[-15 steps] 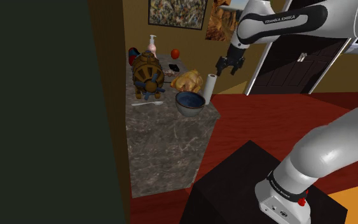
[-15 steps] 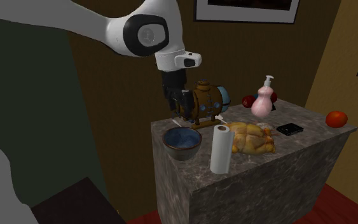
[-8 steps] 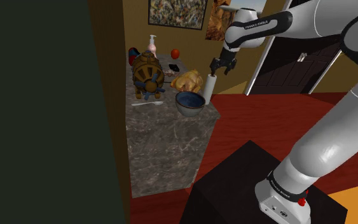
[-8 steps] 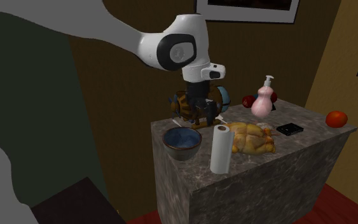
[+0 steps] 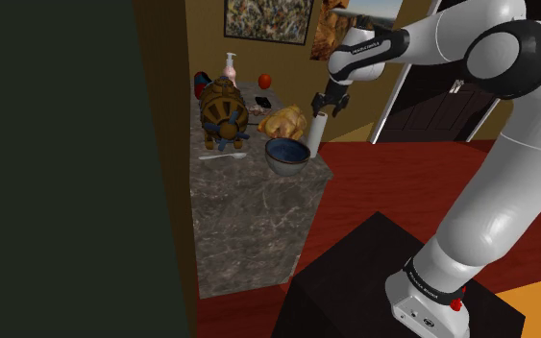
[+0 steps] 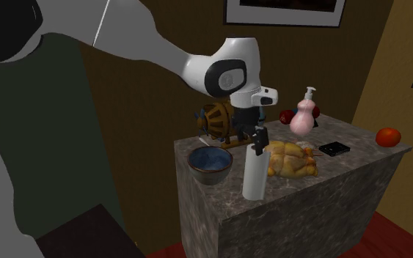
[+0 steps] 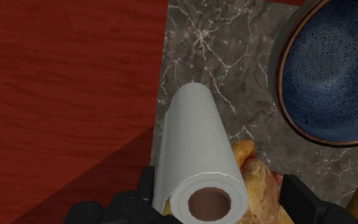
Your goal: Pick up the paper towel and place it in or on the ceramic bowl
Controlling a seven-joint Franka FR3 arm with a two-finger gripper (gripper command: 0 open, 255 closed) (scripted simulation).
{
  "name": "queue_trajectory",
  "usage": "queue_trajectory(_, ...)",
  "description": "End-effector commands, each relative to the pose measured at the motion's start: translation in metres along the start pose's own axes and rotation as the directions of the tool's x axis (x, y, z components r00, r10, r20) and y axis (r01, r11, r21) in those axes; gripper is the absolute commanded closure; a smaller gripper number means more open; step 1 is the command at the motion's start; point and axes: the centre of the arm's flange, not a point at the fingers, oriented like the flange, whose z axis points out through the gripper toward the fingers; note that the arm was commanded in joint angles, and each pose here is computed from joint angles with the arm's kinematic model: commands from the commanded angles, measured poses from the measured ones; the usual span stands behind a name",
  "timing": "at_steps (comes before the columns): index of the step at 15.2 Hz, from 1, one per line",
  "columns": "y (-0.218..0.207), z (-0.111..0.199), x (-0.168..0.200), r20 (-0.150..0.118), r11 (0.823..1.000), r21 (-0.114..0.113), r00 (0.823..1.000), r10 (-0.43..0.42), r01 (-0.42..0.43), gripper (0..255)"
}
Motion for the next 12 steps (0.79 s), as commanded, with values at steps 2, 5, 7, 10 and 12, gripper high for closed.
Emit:
queue_trajectory(2,0.002,0.017,0.001,-0.001,1.0,0.0,1.0,0.0,0.0,0)
queue_trajectory(5,0.002,0.025,0.001,-0.001,1.0,0.0,1.0,0.0,0.0,0)
queue_trajectory(7,0.002,0.025,0.001,-0.001,1.0,0.0,1.0,0.0,0.0,0)
queue_trajectory(10,0.002,0.025,0.001,-0.001,1.0,0.0,1.0,0.0,0.0,0)
queue_trajectory(12,0.002,0.025,0.001,-0.001,1.0,0.0,1.0,0.0,0.0,255)
